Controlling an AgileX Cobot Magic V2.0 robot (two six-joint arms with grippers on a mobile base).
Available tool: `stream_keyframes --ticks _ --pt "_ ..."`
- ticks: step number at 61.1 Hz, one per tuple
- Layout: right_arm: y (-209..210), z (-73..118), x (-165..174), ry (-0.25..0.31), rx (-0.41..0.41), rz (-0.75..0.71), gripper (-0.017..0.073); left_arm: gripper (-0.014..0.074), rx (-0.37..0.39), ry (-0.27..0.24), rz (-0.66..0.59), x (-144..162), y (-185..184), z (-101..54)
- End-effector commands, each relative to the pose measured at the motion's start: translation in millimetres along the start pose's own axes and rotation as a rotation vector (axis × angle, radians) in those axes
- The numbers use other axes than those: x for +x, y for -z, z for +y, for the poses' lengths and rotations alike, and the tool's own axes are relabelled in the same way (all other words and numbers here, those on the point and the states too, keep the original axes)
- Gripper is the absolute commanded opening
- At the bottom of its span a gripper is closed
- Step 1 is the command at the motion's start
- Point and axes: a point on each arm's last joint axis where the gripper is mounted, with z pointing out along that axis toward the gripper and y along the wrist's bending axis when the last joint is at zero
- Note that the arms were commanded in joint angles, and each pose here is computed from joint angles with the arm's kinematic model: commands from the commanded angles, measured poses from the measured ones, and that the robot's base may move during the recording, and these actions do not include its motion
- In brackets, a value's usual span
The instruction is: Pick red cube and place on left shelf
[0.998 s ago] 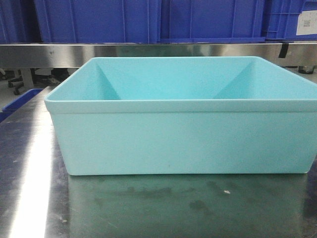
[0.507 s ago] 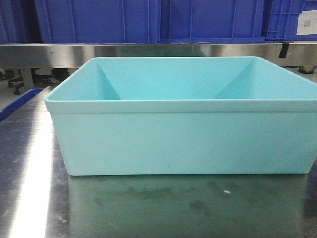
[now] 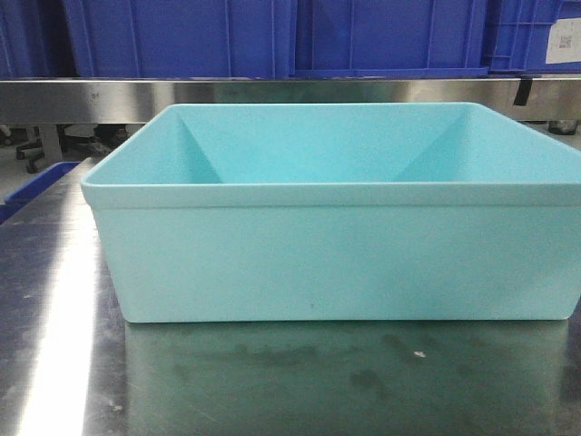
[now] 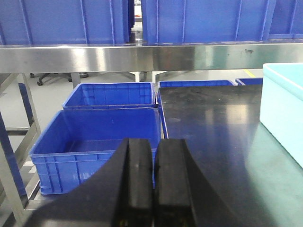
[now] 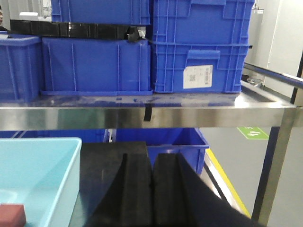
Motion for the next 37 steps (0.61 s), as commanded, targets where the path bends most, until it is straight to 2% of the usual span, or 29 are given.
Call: stream_keyframes --ticks 1,7,18,27,37 --pt "-8.0 0.7 -42.4 0.021 -0.001 -0.080 0.0047 0.0101 0.002 0.006 -0.079 -0.9 0.3 -0.1" --pt "-16.4 3.0 -69.6 0.016 -0.035 -0.062 0.0047 0.0101 0.002 0.006 -0.079 -0.9 0.3 -0.1" --pt "-38.9 15.9 -110.8 0.003 -0.181 0.044 0.0047 0.0101 0.002 0.006 -0.079 -0.9 0.3 -0.1" --pt "-71.1 41.5 -134.6 0.013 -0.340 0.206 0.0048 0.0101 0.002 0.006 -0.079 -0.9 0.3 -0.1" --pt "-113.1 88.6 -139.3 0.058 -0.500 0.360 0.0050 0.0101 0.002 0.006 -0.079 -0.9 0.3 -0.1"
